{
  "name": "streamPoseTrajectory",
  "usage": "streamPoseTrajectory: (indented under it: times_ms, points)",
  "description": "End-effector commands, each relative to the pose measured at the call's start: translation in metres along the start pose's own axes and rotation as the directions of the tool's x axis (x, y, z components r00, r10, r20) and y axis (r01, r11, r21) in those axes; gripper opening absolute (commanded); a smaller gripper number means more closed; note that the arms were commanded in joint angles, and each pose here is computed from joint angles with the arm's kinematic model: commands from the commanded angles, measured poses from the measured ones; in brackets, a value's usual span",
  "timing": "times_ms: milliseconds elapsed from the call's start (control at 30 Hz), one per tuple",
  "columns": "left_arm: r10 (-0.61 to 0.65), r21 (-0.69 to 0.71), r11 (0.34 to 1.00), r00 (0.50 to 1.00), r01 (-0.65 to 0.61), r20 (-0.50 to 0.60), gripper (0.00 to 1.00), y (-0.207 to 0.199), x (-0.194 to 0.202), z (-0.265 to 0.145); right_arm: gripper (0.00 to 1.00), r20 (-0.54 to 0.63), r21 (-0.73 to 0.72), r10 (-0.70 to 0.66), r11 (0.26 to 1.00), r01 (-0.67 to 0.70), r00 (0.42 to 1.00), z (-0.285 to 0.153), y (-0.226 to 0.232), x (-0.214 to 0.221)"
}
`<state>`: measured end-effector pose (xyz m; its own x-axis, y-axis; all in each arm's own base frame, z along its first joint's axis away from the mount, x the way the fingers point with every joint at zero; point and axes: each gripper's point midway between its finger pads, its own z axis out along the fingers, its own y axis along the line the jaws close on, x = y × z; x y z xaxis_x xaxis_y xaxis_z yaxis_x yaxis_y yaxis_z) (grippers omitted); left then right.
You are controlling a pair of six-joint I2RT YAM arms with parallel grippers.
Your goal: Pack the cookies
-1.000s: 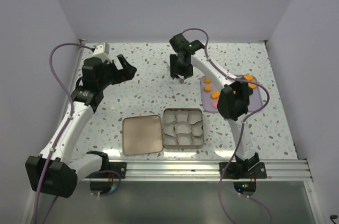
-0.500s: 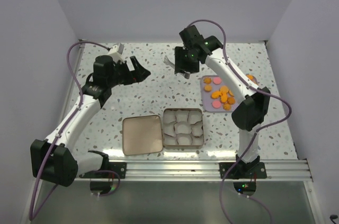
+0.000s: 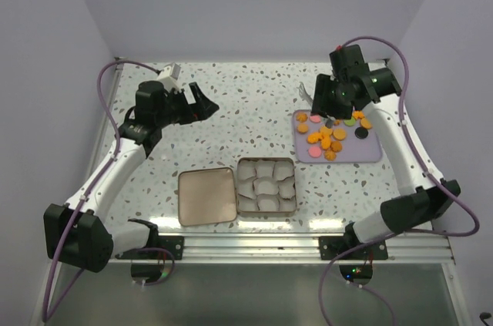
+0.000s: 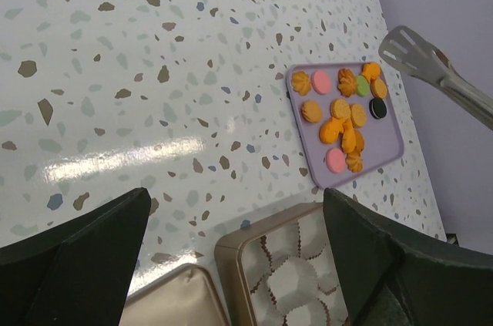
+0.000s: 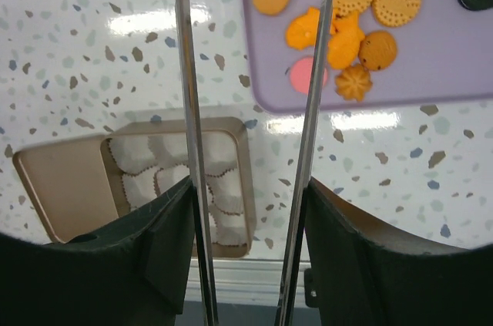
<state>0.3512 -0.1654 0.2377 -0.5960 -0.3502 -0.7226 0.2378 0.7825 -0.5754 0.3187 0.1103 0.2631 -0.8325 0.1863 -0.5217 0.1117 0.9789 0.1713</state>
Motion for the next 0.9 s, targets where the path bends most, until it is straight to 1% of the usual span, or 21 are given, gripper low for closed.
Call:
streamPoseTrajectory:
  times_ms: [0,67,100,167,367,467,600,700,867]
  points:
    - [0.046,0.055,0.997,0.999,-0.047,0.021,1.0,-0.016,-0.007,-0.009,0.58,-0.023,0.054,-0.045,0.997,0.047,0.999,-0.018,-0.02,0.024]
    - [0.043,0.057,0.997,0.999,-0.044,0.005,1.0,-0.014,-0.002,-0.009,0.58,-0.046,0.09,-0.037,0.995,0.041,0.998,-0.018,-0.031,0.038]
    - [0.045,0.061,0.997,0.999,-0.045,0.002,1.0,-0.015,-0.001,-0.009,0.58,-0.028,0.096,-0.029,0.995,0.032,0.999,-0.024,-0.036,0.04]
    - [0.043,0.064,0.997,0.999,-0.042,-0.013,1.0,-0.015,0.003,-0.009,0.59,-0.046,0.114,-0.019,0.993,0.024,0.999,-0.024,-0.043,0.05]
    - [0.057,0.065,0.996,0.998,-0.056,-0.021,1.0,-0.014,0.004,-0.011,0.58,-0.012,0.138,0.023,0.99,-0.021,1.0,-0.04,-0.059,0.065]
    - [0.058,0.065,0.996,0.998,-0.056,-0.027,1.0,-0.014,0.006,-0.012,0.54,-0.007,0.145,0.024,0.989,-0.022,1.0,-0.044,-0.065,0.075]
    - [0.062,0.073,0.996,0.997,-0.059,-0.037,1.0,-0.016,0.01,-0.01,0.54,-0.014,0.149,0.035,0.988,-0.032,0.999,-0.045,-0.072,0.088]
    - [0.067,0.083,0.995,0.997,-0.063,-0.04,1.0,-0.019,0.011,-0.009,0.56,-0.027,0.143,0.055,0.988,-0.05,0.998,-0.046,-0.073,0.097]
    - [0.073,0.091,0.994,0.996,-0.068,-0.052,1.0,-0.021,0.017,-0.008,0.56,-0.108,0.146,0.083,0.987,-0.067,0.991,-0.04,-0.073,0.119]
